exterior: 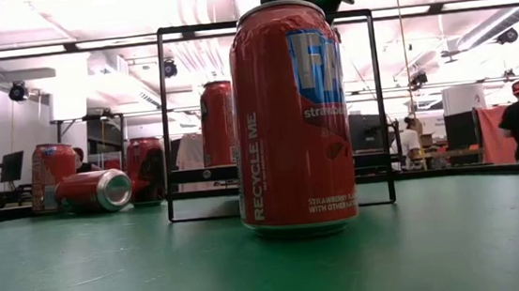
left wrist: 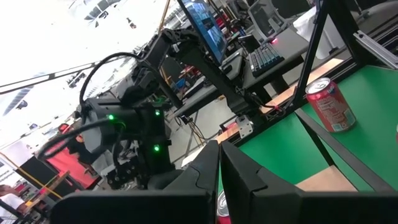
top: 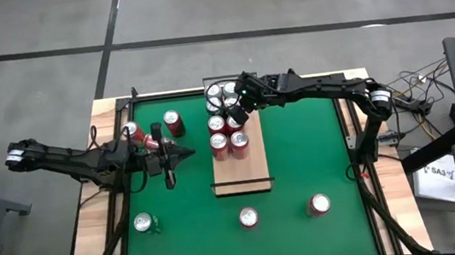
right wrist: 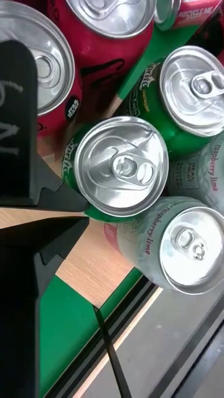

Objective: Place canned beverage on shelf
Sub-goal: Put the green soda can on the shelf and aligned with the other green soda can, then put the orange soda can on the shelf and aligned with the other orange soda can

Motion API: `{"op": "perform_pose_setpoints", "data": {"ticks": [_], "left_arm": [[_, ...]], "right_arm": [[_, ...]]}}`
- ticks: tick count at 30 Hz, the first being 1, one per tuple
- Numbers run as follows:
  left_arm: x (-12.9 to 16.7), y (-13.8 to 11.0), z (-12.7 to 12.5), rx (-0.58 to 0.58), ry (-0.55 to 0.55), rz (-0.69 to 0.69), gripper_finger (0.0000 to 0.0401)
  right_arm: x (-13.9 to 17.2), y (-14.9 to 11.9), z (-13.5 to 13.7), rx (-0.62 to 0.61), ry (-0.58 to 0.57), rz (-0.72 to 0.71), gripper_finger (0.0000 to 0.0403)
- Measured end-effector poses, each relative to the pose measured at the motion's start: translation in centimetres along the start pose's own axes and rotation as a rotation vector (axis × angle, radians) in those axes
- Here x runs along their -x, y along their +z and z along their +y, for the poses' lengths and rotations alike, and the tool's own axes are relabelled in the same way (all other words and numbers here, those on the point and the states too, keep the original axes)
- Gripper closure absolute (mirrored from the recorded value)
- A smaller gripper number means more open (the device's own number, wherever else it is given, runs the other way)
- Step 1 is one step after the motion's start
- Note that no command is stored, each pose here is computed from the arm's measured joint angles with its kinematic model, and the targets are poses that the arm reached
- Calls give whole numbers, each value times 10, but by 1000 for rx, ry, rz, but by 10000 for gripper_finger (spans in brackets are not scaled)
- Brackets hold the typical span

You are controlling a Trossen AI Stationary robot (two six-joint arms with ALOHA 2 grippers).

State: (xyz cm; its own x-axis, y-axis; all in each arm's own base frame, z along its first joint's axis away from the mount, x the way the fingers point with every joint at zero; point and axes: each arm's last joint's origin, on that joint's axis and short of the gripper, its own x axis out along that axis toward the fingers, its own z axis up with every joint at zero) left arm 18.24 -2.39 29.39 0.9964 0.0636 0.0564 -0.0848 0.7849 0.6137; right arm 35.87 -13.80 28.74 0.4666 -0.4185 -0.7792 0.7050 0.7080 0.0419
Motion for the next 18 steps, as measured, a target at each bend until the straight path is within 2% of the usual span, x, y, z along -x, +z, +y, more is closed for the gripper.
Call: {"op": "perform_pose_setpoints", "data": {"ticks": [7, 10, 13, 18], "left_arm": [[0, 0, 0, 4, -1, 2, 401], [0, 0, 0, 41, -1, 1, 401], [0, 2, 1, 157, 2, -3, 401], [1, 4, -3, 454, -25, -4, 401]], "right_arm": [[22, 10, 0, 7, 18, -46, 385], [35, 10, 4, 36, 35, -63, 385], [53, 7, 14, 97, 61, -101, 385], [88, -4, 40, 229, 40, -209, 385]]}}
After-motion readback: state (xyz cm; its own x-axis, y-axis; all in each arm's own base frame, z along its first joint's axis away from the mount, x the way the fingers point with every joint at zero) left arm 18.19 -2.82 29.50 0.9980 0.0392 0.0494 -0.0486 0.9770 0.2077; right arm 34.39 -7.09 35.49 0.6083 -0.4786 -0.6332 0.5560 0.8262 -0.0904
